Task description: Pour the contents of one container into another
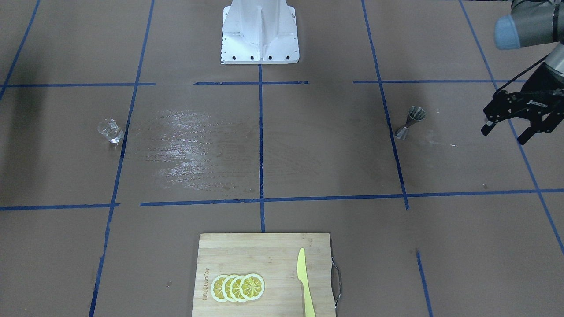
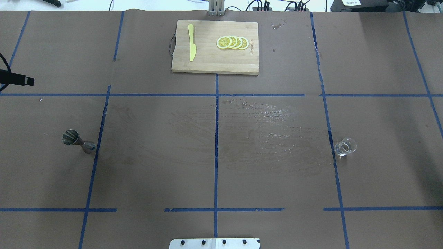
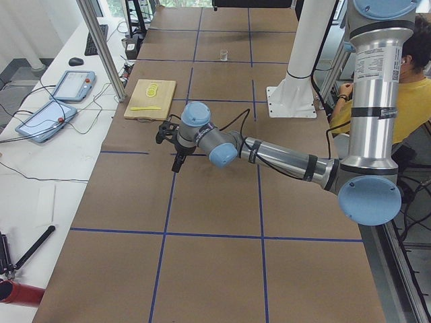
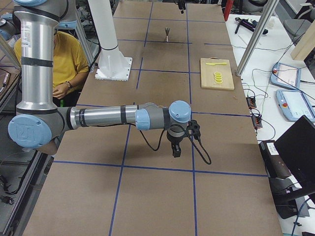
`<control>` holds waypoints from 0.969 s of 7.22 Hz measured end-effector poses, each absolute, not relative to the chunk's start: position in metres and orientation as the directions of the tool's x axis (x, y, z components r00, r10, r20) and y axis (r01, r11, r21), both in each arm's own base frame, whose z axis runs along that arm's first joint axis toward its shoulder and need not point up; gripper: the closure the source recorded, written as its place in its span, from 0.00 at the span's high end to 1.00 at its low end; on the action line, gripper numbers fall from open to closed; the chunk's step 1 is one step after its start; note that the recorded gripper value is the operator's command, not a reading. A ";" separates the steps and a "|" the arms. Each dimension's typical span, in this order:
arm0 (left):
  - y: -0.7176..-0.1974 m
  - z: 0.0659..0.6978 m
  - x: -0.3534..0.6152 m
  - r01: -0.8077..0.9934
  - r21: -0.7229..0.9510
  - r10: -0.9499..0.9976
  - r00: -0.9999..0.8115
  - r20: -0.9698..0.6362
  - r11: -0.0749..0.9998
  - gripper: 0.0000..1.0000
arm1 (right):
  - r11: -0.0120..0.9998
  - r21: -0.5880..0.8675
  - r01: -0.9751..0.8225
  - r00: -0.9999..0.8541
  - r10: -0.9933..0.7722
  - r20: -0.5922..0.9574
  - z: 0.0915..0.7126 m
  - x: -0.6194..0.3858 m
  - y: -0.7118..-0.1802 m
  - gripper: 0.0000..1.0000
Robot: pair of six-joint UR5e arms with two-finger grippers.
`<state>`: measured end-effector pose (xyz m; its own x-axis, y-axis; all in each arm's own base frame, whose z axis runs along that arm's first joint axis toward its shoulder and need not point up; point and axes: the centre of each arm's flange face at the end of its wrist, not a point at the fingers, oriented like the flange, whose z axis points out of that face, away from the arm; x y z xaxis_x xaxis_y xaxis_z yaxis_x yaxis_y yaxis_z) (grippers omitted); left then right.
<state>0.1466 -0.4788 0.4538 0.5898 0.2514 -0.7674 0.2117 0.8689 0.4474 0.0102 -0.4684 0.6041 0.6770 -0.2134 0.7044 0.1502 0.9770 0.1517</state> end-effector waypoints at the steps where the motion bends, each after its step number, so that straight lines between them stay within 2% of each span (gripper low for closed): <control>1: -0.466 0.436 0.153 0.282 0.480 0.264 0.560 -0.785 0.831 1.00 | 0.977 0.152 0.150 0.676 -0.214 0.705 0.604 0.010 -0.468 1.00; 2: -0.453 0.422 0.155 0.325 0.490 0.272 0.532 -0.802 0.809 0.89 | 0.977 0.153 0.150 0.676 -0.214 0.705 0.604 0.010 -0.468 1.00; 3: -0.444 0.414 0.164 0.346 0.488 0.272 0.516 -0.812 0.801 0.90 | 0.977 0.153 0.151 0.676 -0.215 0.705 0.603 0.010 -0.469 1.00; 5: -0.424 0.412 0.215 0.419 0.513 0.227 0.566 -0.793 0.750 0.99 | 0.977 0.154 0.150 0.675 -0.215 0.706 0.603 0.010 -0.469 1.00; 7: -0.390 0.425 0.258 0.501 0.562 0.146 0.647 -0.748 0.658 0.99 | 0.976 0.156 0.151 0.674 -0.217 0.706 0.602 0.010 -0.469 1.00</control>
